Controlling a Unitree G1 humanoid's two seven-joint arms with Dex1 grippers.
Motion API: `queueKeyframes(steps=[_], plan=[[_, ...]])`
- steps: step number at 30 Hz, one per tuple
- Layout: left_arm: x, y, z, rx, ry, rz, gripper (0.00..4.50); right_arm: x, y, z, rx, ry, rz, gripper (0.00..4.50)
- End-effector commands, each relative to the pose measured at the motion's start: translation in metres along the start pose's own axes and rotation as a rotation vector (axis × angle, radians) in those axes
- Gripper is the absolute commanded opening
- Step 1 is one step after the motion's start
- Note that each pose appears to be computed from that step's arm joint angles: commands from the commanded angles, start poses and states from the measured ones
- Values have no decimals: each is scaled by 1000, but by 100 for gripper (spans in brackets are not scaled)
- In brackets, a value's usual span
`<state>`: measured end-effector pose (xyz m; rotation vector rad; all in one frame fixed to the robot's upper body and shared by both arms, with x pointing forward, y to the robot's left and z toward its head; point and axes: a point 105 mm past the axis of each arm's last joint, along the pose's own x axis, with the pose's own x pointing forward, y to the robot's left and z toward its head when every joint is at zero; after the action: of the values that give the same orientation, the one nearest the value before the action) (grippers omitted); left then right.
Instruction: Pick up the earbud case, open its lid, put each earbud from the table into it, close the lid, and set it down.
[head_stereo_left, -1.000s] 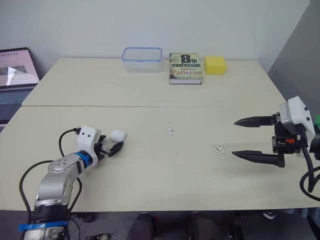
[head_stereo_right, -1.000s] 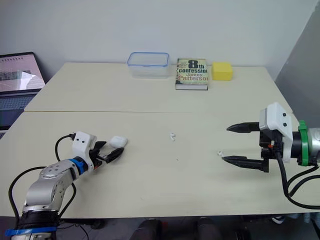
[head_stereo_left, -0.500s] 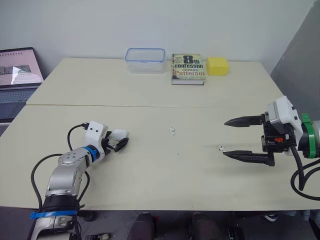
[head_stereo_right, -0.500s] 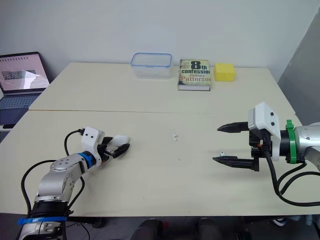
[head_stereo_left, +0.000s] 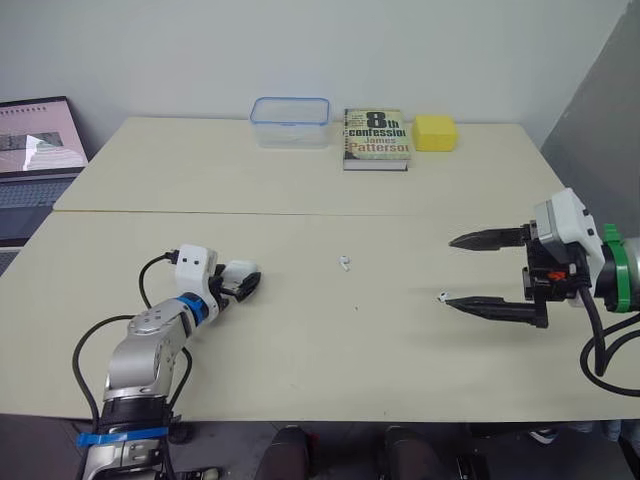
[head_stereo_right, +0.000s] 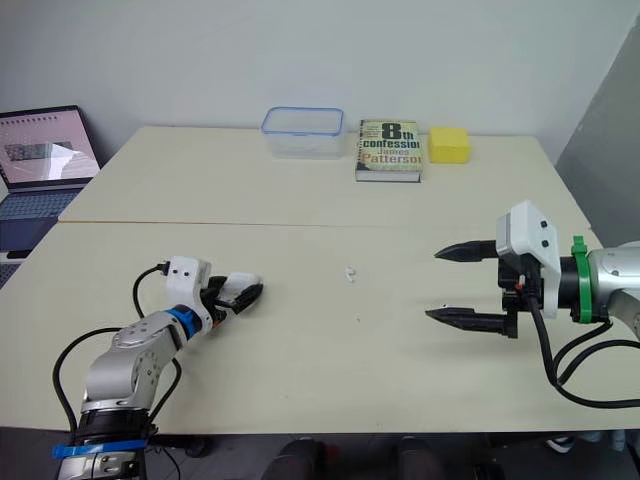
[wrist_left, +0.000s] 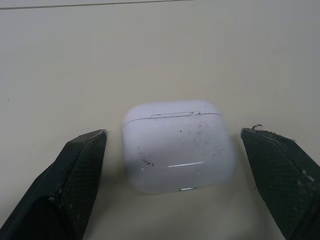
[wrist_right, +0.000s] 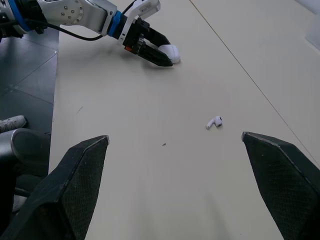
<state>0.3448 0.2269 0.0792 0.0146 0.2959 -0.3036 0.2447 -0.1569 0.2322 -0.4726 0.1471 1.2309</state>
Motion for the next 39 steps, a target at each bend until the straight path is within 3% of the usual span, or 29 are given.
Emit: queueKeyframes(steps=[1,3,6,10,15,21,24,29,39], plan=[[3,-9,-14,-13,67,-7,450,-2,-2,8,-41,-23,-4,447],[3,-8,-16,-18,84,3,450,-2,-2,8,-41,-25,-2,447],[3,-6,-20,-11,110,16,395,-1,-2,8,-43,-28,2,450],[2,-2,-23,-11,127,27,279,-1,-1,8,-44,-30,4,450],[-3,3,-26,8,145,16,279,-2,-1,9,-44,-30,-1,450],[-13,-70,9,245,-74,-442,279,-1,-4,7,54,-68,-52,450],[-21,-114,23,375,-200,-660,279,14,5,2,219,-105,-44,450],[-36,-164,32,582,-399,-888,279,52,33,-17,527,-104,36,450],[-41,-187,47,735,-616,-984,279,104,45,-25,812,-103,113,450]])
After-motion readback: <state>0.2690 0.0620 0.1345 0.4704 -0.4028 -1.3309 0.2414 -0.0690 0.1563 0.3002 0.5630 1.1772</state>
